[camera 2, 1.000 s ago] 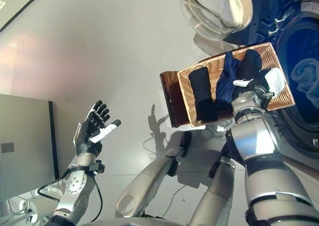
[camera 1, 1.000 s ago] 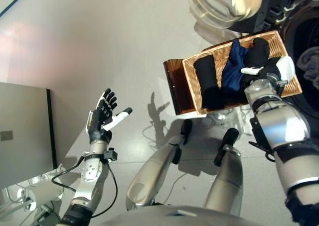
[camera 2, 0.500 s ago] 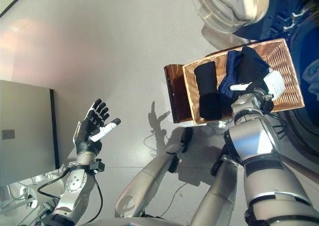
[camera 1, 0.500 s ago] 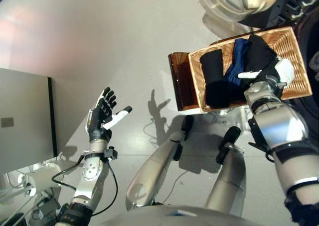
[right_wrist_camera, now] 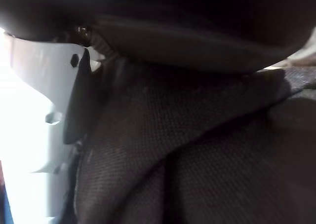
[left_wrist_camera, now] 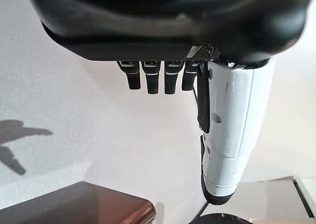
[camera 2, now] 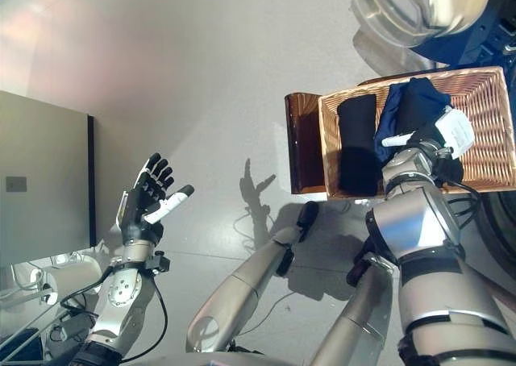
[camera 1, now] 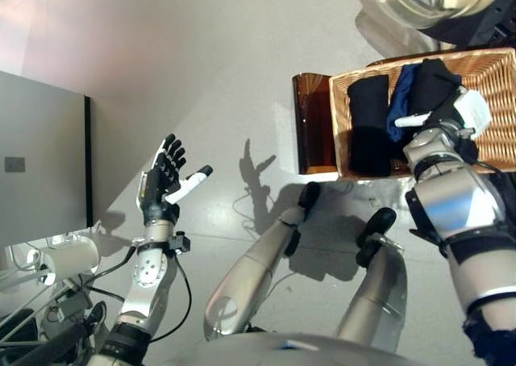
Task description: Pick up the clothes and place them into the washing machine
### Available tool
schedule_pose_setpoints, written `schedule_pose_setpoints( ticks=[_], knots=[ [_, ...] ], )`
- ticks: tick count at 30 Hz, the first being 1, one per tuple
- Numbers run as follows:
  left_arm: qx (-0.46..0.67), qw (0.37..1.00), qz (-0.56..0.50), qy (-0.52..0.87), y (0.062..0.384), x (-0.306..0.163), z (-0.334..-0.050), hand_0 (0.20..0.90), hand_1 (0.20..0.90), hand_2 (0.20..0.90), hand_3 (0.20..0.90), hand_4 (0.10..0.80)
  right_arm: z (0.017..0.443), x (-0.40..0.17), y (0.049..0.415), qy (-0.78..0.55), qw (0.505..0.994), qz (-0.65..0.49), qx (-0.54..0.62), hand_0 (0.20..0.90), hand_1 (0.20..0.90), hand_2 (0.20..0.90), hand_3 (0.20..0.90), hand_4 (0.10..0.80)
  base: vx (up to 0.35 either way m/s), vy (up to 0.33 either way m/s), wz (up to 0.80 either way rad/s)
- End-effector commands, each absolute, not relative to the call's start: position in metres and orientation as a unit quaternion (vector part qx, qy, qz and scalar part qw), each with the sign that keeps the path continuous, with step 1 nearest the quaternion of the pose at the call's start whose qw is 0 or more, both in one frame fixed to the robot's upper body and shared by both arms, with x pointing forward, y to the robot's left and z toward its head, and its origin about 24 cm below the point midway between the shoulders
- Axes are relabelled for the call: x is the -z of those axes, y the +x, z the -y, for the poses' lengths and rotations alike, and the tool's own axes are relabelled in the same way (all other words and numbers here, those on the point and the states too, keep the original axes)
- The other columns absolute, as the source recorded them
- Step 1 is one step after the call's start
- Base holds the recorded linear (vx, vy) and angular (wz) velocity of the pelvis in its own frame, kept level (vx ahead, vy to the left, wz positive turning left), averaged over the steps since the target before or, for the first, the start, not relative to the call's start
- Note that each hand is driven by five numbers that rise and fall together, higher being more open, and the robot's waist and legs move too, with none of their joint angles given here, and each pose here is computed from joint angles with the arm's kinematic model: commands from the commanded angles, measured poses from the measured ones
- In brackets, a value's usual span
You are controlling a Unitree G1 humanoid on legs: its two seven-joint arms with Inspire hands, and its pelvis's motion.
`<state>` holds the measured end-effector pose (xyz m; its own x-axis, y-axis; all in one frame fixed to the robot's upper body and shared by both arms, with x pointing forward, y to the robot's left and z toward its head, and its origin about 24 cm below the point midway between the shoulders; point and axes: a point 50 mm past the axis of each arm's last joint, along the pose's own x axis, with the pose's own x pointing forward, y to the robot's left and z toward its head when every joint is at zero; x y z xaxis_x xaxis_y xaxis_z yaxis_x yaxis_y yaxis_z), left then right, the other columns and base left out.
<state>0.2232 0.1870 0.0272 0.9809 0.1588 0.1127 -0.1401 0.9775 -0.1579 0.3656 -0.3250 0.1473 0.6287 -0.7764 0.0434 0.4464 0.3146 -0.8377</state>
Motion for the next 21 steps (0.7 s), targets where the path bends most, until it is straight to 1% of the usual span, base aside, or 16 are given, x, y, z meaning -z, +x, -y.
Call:
schedule_pose_setpoints(
  ticks=[1, 3, 4, 5, 9, 15, 21],
  knots=[
    [-0.1, 0.974, 0.189, -0.072, 0.236, -0.077, -0.204, 0.9, 0.9, 0.9, 0.9, 0.8, 0.325, -0.192, 0.378, -0.506, 0.763, -0.142, 0.375, 0.9, 0.9, 0.9, 0.9, 0.8, -0.028, 0.011, 0.1],
    [-0.104, 0.974, 0.189, -0.072, 0.235, -0.077, -0.205, 0.9, 0.9, 0.9, 0.9, 0.8, 0.325, -0.192, 0.378, -0.514, 0.762, -0.142, 0.368, 0.9, 0.9, 0.9, 0.9, 0.8, -0.016, 0.035, 0.08],
    [-0.105, 0.974, 0.188, -0.069, 0.235, -0.077, -0.205, 0.9, 0.9, 0.9, 0.9, 0.8, 0.324, -0.194, 0.379, -0.513, 0.764, -0.139, 0.367, 0.79, 0.79, 0.79, 0.79, 0.722, -0.006, 0.04, 0.05],
    [-0.105, 0.974, 0.186, -0.072, 0.235, -0.076, -0.205, 0.9, 0.9, 0.9, 0.9, 0.8, 0.322, -0.194, 0.38, -0.514, 0.764, -0.135, 0.365, 0.208, 0.208, 0.208, 0.208, 0.306, -0.002, 0.033, 0.02],
    [-0.105, 0.975, 0.182, -0.072, 0.233, -0.074, -0.206, 0.9, 0.9, 0.9, 0.9, 0.8, 0.311, -0.198, 0.386, -0.519, 0.769, -0.119, 0.353, 0.2, 0.2, 0.2, 0.2, 0.3, -0.006, 0.014, -0.04],
    [-0.113, 0.977, 0.17, -0.064, 0.228, -0.069, -0.215, 0.9, 0.9, 0.9, 0.9, 0.8, 0.295, -0.209, 0.395, -0.504, 0.785, -0.084, 0.349, 0.2, 0.2, 0.2, 0.2, 0.3, -0.017, -0.003, -0.07],
    [-0.115, 0.981, 0.143, -0.061, 0.226, -0.057, -0.22, 0.9, 0.9, 0.9, 0.9, 0.8, 0.299, -0.204, 0.392, -0.492, 0.789, -0.082, 0.358, 0.2, 0.2, 0.2, 0.2, 0.3, -0.001, 0.0, -0.02]
  ],
)
